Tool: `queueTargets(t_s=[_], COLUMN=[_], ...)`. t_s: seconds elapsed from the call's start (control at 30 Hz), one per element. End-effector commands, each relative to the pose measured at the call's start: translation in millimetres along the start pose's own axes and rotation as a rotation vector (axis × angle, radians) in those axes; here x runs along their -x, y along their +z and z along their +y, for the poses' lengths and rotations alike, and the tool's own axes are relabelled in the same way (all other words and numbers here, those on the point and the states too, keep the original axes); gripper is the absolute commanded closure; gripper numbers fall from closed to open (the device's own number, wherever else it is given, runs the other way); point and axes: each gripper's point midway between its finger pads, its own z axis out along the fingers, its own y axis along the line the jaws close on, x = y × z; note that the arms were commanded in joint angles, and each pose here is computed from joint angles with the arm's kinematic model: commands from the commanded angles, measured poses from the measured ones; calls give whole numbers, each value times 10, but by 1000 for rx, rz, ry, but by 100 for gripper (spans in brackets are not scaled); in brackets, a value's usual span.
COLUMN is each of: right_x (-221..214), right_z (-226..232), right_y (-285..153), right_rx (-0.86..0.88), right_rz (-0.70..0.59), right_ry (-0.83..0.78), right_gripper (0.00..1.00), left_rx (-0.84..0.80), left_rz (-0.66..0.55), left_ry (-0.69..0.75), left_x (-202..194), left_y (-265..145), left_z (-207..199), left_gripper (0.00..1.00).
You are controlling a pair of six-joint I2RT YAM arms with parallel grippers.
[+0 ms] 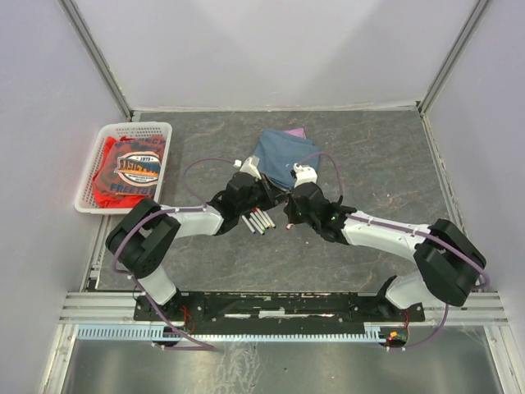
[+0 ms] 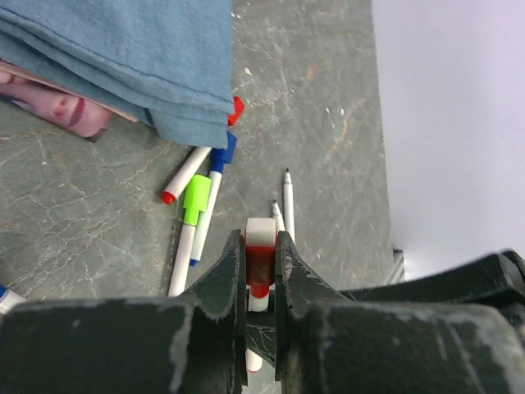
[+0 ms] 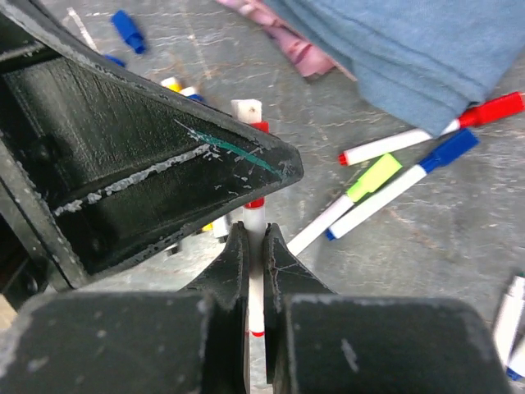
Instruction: Open the pen caps
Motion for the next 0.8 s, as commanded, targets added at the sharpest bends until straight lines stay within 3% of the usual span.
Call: queueTargets(t_s=[0.0, 0.13, 0.27, 0.3, 0.47, 0.67, 0.77], right_x=[-169, -211, -235, -219, -115, -161, -201], right_z=[-489, -421, -150, -34, -47, -212, -473], right_y=[-34, -44, -97, -153, -237, -230, -243], right_rx=[-265, -207, 24, 171, 289, 194, 43], right_rz=[32, 31, 14, 6, -31, -2, 4], right_ry=[-109, -100, 10, 95, 185, 140, 93], right_gripper=[99, 99, 99, 99, 99, 99, 99], left_rx=[86, 22, -229, -335, -489, -339, -117], left_rz=[-283, -287, -266, -243, -211, -221, -277], left_ry=[-14, 49, 166, 191, 185, 188, 149], left_x=[639, 661, 648, 628, 673, 767, 894], left_y=[119, 166, 51, -60, -309, -235, -226], left_z=[-75, -207, -518, -558, -524, -278, 48], left_gripper=[97, 97, 97, 97, 97, 97, 97])
